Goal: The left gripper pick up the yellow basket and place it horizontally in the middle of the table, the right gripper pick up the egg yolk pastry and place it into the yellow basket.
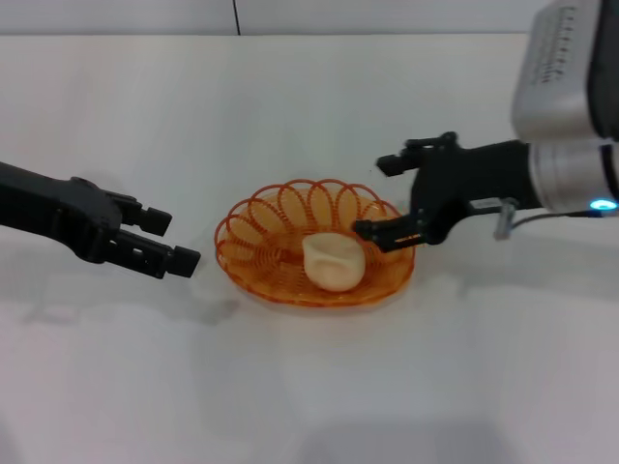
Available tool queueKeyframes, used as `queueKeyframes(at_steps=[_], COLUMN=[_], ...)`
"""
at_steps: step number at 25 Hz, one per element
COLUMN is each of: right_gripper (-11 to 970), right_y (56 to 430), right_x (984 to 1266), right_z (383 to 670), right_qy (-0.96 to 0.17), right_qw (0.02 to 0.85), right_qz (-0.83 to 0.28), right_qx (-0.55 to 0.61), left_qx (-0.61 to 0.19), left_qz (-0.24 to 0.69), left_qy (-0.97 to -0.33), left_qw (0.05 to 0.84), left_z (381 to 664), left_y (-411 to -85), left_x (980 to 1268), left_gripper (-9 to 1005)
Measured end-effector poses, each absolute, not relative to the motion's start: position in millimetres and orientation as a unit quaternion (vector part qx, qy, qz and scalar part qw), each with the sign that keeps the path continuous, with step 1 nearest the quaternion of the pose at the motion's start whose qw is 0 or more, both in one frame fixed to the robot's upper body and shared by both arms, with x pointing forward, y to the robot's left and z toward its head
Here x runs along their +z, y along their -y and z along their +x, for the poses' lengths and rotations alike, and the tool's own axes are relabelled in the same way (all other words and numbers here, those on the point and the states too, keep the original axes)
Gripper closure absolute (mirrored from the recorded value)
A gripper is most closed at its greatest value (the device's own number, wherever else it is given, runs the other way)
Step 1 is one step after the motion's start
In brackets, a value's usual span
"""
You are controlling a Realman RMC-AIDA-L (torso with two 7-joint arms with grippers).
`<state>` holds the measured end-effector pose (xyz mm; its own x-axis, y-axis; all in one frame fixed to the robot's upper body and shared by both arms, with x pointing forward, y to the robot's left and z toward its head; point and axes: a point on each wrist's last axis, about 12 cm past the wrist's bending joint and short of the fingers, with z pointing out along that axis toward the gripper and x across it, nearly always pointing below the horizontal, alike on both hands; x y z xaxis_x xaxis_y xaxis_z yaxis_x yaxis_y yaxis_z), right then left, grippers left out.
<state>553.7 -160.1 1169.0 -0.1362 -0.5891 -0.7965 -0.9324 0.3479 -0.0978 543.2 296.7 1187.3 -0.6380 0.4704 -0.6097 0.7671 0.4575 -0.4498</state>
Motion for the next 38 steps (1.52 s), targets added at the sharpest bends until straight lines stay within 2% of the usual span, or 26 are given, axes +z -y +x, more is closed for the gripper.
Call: queueKeyframes(at_steps=[2, 13, 20, 38], right_gripper=[149, 132, 140, 141], right_y=[169.2, 210.2, 213.1, 216.1], right_x=[1167.8, 1166.9, 1161.3, 1159.5], right_z=[550.4, 522.4, 514.6, 515.8], right_qy=[-0.728, -0.701, -0.698, -0.704], right_qw=[0.395, 0.413, 0.4, 0.39], right_qz=[-0.516, -0.505, -0.515, -0.523], right_qx=[0.22, 0.289, 0.296, 0.28], left_qx=[-0.361, -0.362, -0.368, -0.386], left_qz=[0.375, 0.392, 0.401, 0.435], left_qy=[-0.828, -0.818, -0.805, -0.776], left_qw=[0.206, 0.218, 0.233, 0.244], left_z=[542.7, 540.8, 541.3, 542.9], left_y=[-297.9, -302.6, -299.5, -275.5], left_x=[1185.6, 1175.7, 1174.1, 1172.3], left_gripper=[105, 107, 108, 108])
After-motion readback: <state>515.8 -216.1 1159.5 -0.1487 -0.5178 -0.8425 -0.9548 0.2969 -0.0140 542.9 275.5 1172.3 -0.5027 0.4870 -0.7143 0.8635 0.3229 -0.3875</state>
